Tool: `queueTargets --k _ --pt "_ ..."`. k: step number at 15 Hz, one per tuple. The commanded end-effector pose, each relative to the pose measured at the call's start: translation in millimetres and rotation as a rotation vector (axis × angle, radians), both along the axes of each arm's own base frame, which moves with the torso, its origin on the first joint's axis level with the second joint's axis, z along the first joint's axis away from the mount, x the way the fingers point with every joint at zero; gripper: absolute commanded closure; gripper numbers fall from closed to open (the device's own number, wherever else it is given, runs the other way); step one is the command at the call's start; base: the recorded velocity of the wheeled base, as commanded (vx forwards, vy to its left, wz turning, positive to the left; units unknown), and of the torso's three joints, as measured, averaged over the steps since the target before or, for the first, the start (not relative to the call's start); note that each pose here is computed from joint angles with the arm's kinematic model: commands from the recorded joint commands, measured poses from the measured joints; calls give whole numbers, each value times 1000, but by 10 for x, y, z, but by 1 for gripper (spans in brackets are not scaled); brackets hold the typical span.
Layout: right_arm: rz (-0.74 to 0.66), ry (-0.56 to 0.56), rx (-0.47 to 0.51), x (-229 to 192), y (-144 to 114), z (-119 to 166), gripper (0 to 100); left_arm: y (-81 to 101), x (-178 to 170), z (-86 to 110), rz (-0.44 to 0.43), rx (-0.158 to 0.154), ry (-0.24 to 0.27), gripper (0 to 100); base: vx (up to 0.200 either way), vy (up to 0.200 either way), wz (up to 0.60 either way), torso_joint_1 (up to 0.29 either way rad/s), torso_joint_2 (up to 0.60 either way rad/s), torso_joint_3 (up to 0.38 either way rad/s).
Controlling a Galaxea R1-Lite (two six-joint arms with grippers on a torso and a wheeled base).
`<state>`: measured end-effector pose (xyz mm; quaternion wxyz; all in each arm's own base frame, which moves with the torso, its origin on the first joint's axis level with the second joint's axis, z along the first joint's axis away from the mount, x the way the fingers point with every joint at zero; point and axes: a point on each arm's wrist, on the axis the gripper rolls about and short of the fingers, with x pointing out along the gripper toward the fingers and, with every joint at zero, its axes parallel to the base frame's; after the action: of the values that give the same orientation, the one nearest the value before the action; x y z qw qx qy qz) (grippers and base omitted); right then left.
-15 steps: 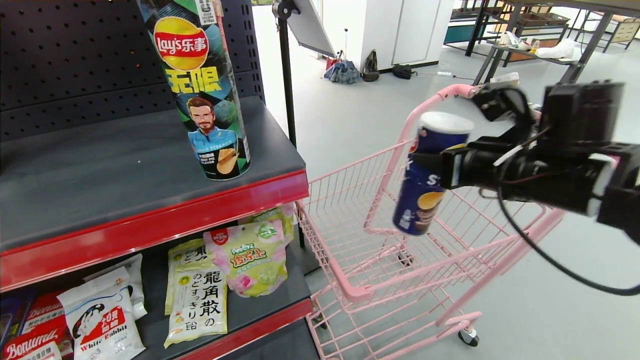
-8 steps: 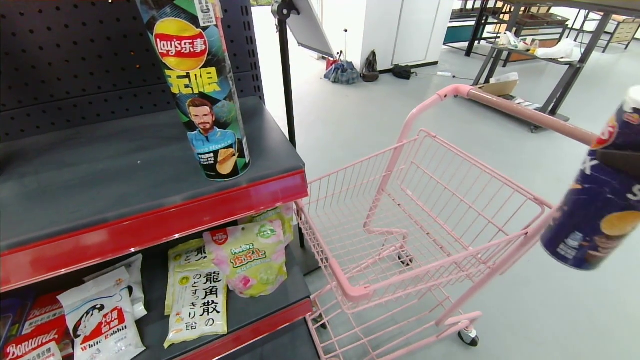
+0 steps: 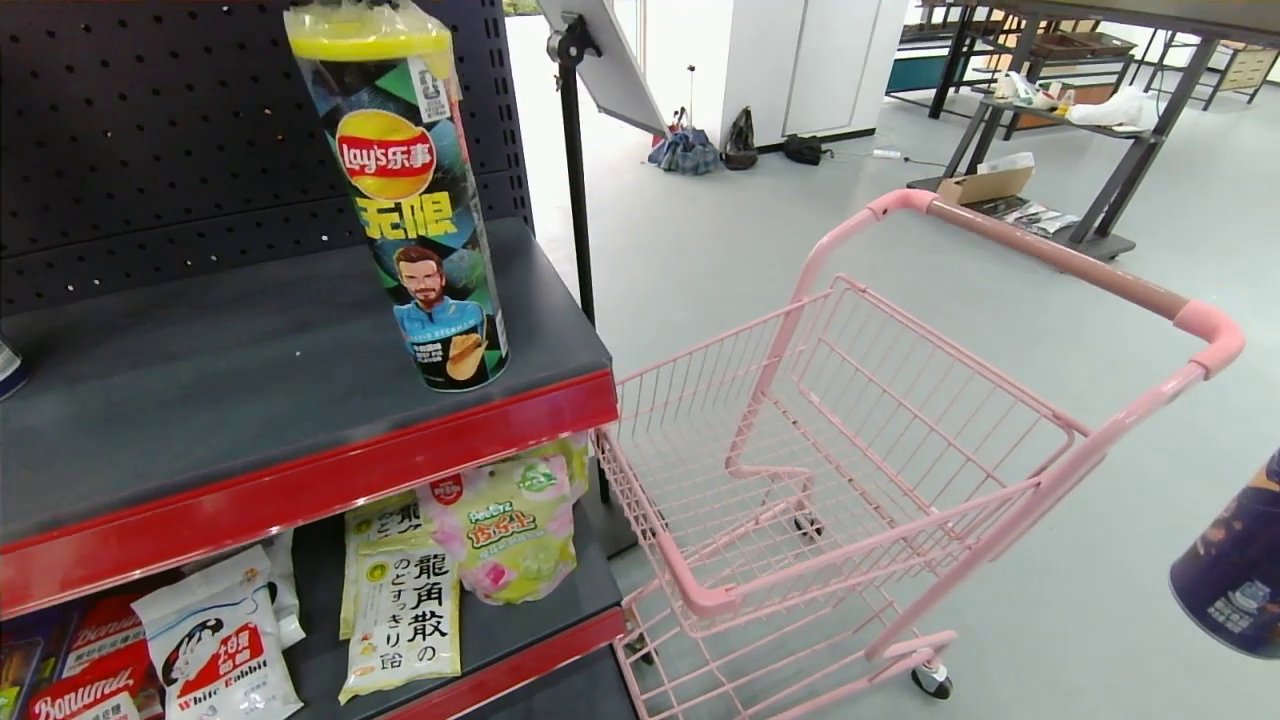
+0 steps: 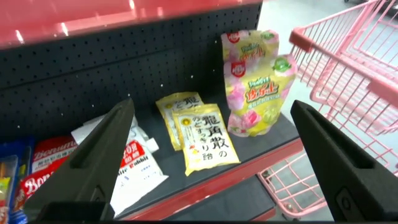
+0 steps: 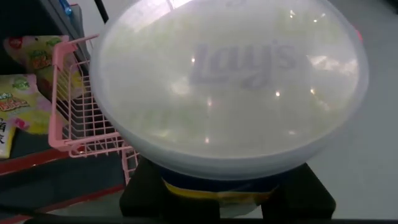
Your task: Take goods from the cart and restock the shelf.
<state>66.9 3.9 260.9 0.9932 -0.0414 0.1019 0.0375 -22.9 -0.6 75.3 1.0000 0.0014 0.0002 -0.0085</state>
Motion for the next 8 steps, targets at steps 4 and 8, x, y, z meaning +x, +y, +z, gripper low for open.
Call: queueTargets --k 4,8 --pt "2 -10 -8 -55 -3 -27 100 0 1 0 0 0 1 0 0 0 0 165 -524 -356" --pt "32 -9 -17 -52 4 -28 100 0 1 0 0 0 1 0 0 0 0 199 -582 -377"
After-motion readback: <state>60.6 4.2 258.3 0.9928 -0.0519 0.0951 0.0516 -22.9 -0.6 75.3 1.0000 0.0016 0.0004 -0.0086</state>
